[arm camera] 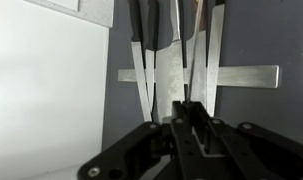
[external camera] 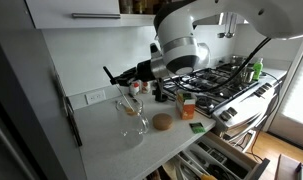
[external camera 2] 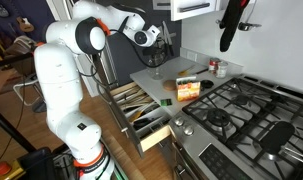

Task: Remove two skewers from the open drawer and put them in the glass jar

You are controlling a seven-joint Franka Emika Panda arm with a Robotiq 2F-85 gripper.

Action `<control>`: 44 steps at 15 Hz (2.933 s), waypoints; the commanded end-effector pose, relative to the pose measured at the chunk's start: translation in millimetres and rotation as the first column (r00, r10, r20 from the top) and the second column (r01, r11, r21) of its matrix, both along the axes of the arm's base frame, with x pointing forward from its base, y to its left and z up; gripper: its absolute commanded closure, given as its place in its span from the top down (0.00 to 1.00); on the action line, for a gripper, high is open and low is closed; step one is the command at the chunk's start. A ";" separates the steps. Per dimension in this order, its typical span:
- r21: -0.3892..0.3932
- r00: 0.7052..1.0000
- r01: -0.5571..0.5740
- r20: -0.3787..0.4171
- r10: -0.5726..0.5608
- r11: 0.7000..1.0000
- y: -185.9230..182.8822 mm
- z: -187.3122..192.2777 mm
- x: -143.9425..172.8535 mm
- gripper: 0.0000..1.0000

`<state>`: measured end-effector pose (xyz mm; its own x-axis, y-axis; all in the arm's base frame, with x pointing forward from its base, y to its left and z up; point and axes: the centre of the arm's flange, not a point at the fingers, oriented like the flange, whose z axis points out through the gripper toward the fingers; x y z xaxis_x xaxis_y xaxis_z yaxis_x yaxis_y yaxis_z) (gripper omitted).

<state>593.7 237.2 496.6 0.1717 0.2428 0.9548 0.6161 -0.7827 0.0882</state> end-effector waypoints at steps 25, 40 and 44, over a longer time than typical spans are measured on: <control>-0.027 0.992 -0.060 -0.110 0.057 0.998 -22.9 -91.4 -6.4 0.04; -0.059 0.988 -0.065 -0.141 0.056 0.996 -26.4 -104.5 -5.9 0.04; -0.057 0.989 -0.063 -0.134 0.055 0.996 -26.6 -101.9 -4.9 0.46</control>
